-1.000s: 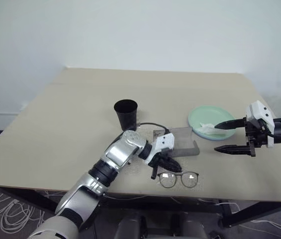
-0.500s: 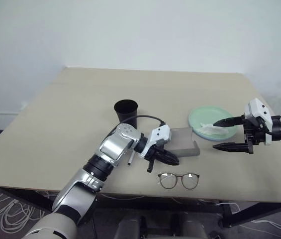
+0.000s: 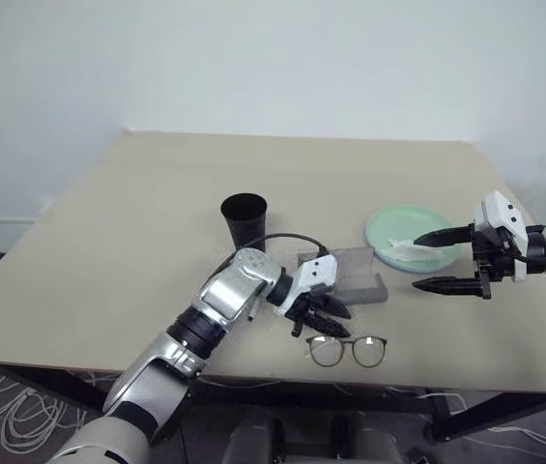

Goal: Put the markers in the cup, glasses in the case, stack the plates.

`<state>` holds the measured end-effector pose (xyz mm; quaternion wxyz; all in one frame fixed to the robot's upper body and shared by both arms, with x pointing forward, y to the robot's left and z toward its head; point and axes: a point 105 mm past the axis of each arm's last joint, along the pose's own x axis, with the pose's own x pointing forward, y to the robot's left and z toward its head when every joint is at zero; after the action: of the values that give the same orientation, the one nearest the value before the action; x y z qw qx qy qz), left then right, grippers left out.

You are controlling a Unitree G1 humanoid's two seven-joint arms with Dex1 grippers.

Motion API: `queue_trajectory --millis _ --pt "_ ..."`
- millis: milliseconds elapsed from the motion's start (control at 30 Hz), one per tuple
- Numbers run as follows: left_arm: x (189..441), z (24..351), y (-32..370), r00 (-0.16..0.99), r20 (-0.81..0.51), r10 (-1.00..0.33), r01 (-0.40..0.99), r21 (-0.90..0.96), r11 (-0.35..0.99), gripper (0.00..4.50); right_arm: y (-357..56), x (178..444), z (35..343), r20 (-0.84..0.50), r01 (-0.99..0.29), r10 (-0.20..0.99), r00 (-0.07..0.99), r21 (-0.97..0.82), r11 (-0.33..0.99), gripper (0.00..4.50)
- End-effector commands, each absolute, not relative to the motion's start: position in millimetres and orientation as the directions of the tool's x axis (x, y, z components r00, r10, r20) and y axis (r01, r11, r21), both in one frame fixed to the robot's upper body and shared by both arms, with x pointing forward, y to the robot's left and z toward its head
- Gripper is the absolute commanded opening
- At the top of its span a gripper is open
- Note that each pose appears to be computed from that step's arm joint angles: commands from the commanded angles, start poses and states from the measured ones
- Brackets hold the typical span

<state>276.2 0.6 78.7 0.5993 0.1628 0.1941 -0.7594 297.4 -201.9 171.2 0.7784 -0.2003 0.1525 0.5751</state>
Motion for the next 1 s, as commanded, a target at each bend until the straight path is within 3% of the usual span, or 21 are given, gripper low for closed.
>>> queue_trajectory --millis 33,667,767,867,1000 --pt "269 85 -4 -0.253 -0.487 -0.836 0.964 -0.051 -0.262 1.74 -199 297 181 -0.451 -0.952 0.839 0.303 -0.178 0.248 4.5" --pt "261 68 -14 -0.252 -0.526 -0.812 0.964 -0.062 -0.259 1.74 -200 296 177 -0.451 -0.951 0.838 0.306 -0.173 0.255 4.5" --pt "261 68 -15 -0.25 -0.527 -0.812 0.965 -0.063 -0.256 1.14 -200 296 176 -0.451 -0.951 0.838 0.307 -0.172 0.256 4.5" --pt "264 68 -16 -0.241 -0.529 -0.814 0.967 -0.061 -0.247 0.08 -199 295 176 -0.452 -0.952 0.838 0.305 -0.171 0.254 4.5" --pt "264 69 -14 -0.244 -0.539 -0.807 0.966 -0.057 -0.254 0.01 -199 297 177 -0.45 -0.95 0.838 0.31 -0.175 0.258 4.5"
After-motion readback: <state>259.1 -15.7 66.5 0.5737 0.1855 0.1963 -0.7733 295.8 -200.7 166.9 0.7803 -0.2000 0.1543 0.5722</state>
